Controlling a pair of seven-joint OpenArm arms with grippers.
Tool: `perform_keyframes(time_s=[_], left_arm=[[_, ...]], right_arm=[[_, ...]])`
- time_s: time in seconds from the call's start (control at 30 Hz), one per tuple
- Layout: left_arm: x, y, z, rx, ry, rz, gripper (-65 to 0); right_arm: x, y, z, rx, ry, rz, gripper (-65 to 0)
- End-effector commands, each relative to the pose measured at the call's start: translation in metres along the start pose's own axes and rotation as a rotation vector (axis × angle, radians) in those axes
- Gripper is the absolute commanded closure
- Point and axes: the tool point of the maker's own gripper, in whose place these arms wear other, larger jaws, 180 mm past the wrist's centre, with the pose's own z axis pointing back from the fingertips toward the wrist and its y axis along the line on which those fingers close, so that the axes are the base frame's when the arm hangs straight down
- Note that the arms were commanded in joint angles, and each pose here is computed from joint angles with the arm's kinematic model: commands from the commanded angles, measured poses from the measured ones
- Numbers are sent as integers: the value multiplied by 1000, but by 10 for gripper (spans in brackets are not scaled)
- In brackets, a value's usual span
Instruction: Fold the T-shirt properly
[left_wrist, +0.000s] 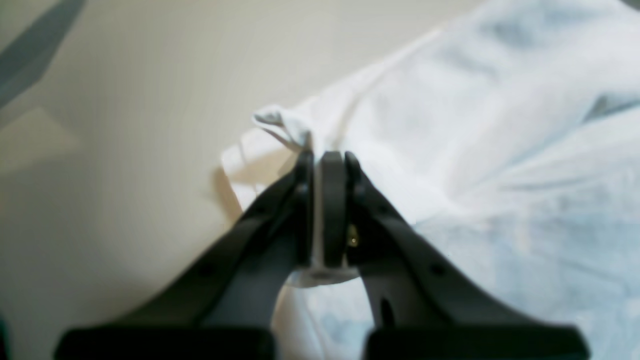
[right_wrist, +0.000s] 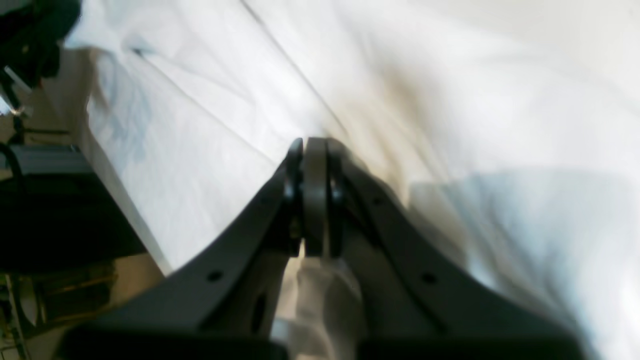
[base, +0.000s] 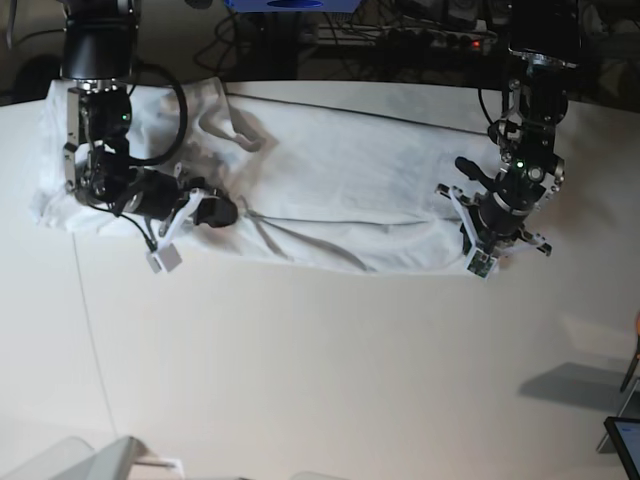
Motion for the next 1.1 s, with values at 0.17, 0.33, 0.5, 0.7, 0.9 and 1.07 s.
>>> perform_keyframes(time_s=[0.17, 0.33, 0.5, 0.7, 0.9, 1.07], left_arm=[[-7, 3, 8, -22, 3, -60, -8], [-16, 21, 15, 21, 13, -24, -113], [-12, 30, 26, 36, -6, -41, -153], [-8, 42, 31, 58, -22, -34, -190], [19, 12, 54, -146, -154, -98, -191], [24, 24, 62, -128, -187, -76, -186]], right_arm=[[9, -3, 0, 5, -21, -3, -1], [10, -3, 0, 5, -22, -2, -1], [13, -3, 0, 5, -26, 1, -1], [12, -1, -2, 10, -26, 0, -1], [2, -8, -6, 5, 0, -36, -1], [-2, -12, -8, 3, 10, -54, -1]])
